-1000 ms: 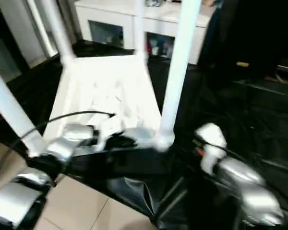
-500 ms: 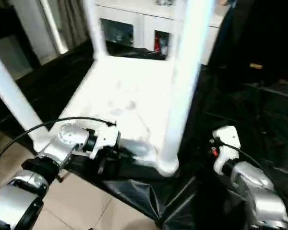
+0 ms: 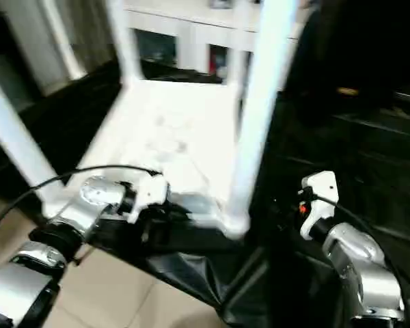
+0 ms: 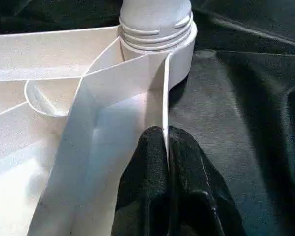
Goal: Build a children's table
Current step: Rotate leg to tighten
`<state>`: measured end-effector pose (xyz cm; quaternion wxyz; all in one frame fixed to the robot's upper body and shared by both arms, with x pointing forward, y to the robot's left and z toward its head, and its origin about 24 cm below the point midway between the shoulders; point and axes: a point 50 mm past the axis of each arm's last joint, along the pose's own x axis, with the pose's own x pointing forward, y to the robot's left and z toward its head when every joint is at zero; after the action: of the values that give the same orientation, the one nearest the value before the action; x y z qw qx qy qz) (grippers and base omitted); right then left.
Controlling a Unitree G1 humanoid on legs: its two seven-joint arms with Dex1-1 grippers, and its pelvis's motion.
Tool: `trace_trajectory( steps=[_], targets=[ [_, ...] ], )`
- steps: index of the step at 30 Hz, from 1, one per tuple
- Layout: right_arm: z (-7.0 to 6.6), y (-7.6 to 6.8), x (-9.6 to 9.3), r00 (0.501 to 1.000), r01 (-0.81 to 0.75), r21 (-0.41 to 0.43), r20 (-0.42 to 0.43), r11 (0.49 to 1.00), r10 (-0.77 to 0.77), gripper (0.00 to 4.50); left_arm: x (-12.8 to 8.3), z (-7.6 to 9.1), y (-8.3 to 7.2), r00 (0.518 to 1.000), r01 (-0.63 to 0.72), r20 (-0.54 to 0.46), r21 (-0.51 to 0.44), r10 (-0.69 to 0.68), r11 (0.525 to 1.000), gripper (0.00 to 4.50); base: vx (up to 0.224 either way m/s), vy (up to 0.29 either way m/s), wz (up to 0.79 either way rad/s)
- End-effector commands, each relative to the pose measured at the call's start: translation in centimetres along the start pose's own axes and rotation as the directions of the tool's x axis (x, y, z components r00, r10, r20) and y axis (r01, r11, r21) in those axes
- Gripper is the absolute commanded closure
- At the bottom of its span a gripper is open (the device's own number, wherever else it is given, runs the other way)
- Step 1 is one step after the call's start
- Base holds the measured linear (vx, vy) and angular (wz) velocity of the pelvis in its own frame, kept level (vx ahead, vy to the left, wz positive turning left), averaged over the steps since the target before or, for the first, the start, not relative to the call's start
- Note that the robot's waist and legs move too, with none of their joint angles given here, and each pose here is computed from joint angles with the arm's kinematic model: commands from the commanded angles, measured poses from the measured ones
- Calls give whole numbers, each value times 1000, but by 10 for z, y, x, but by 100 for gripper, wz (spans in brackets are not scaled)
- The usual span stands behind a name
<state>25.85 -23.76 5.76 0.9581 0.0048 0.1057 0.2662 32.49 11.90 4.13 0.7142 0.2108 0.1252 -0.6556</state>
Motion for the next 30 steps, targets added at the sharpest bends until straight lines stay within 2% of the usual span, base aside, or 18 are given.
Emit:
trace_trajectory(
  steps=[1,4,6,13,16,22,24,26,30],
  targets=[
    [-1,6,2,995,-90,-26,-36,996,89,0,-10,-14,-2,999,-49,-26,-66,47,997,450,0,0,0],
    [-3,14,3,983,-175,-46,-66,983,172,0,-11,-15,-3,999,-44,-26,-67,42,997,450,0,0,0],
    [-4,27,11,961,-270,-70,-87,960,264,0,-11,-13,-4,999,-35,-13,-66,34,997,450,0,0,0],
    [-2,52,39,936,-349,-135,-84,927,341,0,-6,-10,-5,1000,-27,-1,-66,27,997,450,0,0,0],
    [-1,52,48,949,-315,-173,-74,933,307,0,-4,-9,-6,1000,-23,4,-67,23,998,450,0,0,0],
    [-2,52,52,949,-316,-197,-83,928,305,0,-5,-10,-7,1000,-23,-3,-65,23,998,450,0,0,0],
    [-2,51,53,949,-314,-207,-87,927,302,28,-5,-10,-7,1000,-25,-4,-65,25,998,450,0,0,0],
    [-2,50,54,949,-315,-221,-92,923,302,28,-5,-10,-7,1000,-26,-4,-66,26,998,450,0,0,0],
    [-3,50,56,948,-319,-220,-89,922,307,76,-5,-9,-6,999,-35,-2,-66,35,997,450,0,0,0]
  ],
)
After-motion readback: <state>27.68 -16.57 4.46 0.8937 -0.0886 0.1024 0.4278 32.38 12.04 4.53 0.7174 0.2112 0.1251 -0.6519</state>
